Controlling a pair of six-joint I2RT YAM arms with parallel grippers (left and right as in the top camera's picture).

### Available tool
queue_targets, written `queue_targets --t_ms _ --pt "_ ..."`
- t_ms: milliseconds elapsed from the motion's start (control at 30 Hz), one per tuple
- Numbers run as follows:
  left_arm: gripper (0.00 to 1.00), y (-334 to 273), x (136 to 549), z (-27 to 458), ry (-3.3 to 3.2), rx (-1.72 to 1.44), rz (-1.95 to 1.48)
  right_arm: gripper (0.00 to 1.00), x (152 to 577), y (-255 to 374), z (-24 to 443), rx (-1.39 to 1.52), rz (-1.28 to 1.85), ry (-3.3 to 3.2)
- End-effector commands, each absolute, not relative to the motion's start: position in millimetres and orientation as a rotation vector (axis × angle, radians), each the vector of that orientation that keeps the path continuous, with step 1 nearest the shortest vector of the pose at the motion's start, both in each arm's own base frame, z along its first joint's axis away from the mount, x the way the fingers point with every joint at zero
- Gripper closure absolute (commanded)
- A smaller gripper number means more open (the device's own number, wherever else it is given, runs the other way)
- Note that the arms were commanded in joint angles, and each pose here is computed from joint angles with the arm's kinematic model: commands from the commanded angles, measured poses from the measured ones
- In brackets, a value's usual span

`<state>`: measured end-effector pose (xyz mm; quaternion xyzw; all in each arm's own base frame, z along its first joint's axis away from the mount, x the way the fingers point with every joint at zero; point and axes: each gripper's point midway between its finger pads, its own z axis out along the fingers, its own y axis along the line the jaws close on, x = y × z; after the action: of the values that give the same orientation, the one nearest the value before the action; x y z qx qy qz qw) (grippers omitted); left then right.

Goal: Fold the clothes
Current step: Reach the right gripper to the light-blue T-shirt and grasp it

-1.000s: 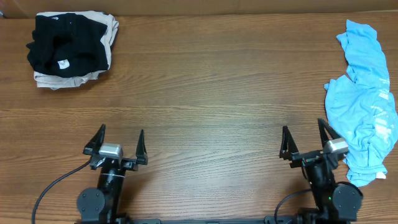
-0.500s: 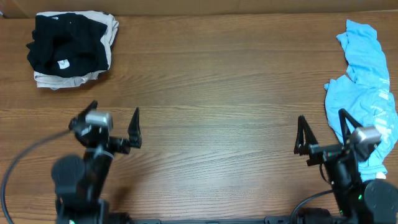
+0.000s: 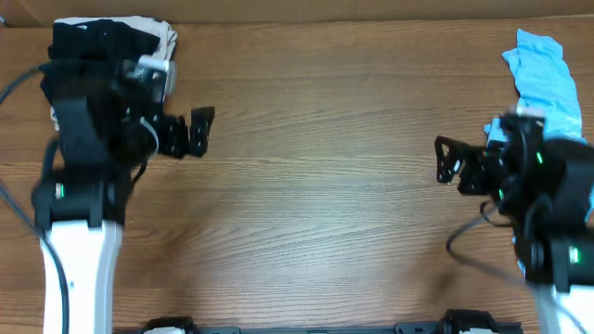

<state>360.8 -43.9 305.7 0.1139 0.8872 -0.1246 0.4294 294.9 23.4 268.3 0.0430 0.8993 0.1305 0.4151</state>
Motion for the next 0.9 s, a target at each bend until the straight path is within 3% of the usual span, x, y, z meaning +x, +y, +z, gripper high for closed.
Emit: queue_targets --t_ms 0,333,433,567,867 --pt "0.00 -50.5 379.5 294.0 2.277 0.327 -0.384 0.00 311.8 18.8 259.3 0.135 0.323 2.326" --pt "0.00 -56.8 409.7 213.7 2.483 0.293 -0.522 0.04 350.2 22.8 172.7 0.253 0.423 2.577" --pt "0.00 -65.2 413.2 201.5 2.500 0.306 -0.589 0.00 351.3 -9.0 157.5 0.630 0.320 2.573" --pt "0.00 -70.5 416.5 188.4 2.524 0.313 -0.624 0.00 317.7 -75.6 142.4 1.324 0.095 2.413" --pt "0.00 -73.7 419.0 181.4 2.535 0.320 -0.631 0.00 241.1 -157.7 110.3 1.817 -0.037 2.266"
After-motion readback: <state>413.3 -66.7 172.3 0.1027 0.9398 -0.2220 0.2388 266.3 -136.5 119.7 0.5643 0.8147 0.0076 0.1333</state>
